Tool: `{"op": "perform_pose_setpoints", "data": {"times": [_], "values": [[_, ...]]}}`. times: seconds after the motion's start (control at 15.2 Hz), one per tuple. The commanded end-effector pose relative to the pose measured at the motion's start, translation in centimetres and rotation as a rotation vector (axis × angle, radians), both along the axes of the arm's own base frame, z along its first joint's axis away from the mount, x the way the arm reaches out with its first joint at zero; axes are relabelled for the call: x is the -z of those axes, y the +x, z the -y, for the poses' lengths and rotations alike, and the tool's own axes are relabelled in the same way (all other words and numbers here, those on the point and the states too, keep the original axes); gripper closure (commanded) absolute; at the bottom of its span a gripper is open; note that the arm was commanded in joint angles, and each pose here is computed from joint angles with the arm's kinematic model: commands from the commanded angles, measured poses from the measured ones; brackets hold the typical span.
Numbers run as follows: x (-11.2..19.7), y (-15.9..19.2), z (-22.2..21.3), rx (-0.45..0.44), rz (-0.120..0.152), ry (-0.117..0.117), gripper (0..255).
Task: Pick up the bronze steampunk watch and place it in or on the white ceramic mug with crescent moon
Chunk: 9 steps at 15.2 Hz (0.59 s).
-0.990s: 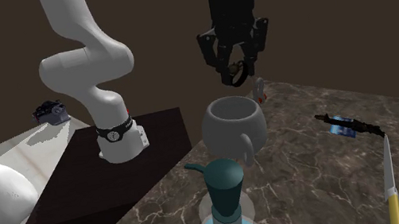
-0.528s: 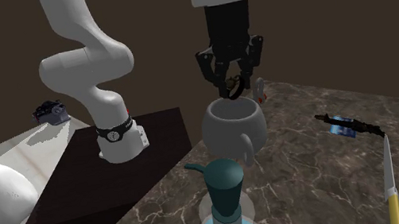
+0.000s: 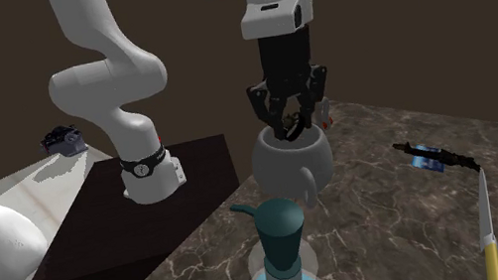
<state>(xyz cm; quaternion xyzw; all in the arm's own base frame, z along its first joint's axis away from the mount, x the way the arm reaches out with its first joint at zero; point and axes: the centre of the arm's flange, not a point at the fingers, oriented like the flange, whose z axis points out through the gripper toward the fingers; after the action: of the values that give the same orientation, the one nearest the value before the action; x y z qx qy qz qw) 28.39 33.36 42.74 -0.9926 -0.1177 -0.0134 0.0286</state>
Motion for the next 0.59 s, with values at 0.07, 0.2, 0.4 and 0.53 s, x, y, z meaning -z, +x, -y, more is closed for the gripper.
{"op": "perform_pose_setpoints", "data": {"times": [0.07, 0.2, 0.4, 0.53], "values": [[0.1, 0.03, -0.02, 0.0, 0.0, 0.0, 255], [0.1, 0.03, -0.02, 0.0, 0.0, 0.0, 255], [0.1, 0.03, -0.02, 0.0, 0.0, 0.0, 0], [0.1, 0.03, -0.02, 0.0, 0.0, 0.0, 0]]}}
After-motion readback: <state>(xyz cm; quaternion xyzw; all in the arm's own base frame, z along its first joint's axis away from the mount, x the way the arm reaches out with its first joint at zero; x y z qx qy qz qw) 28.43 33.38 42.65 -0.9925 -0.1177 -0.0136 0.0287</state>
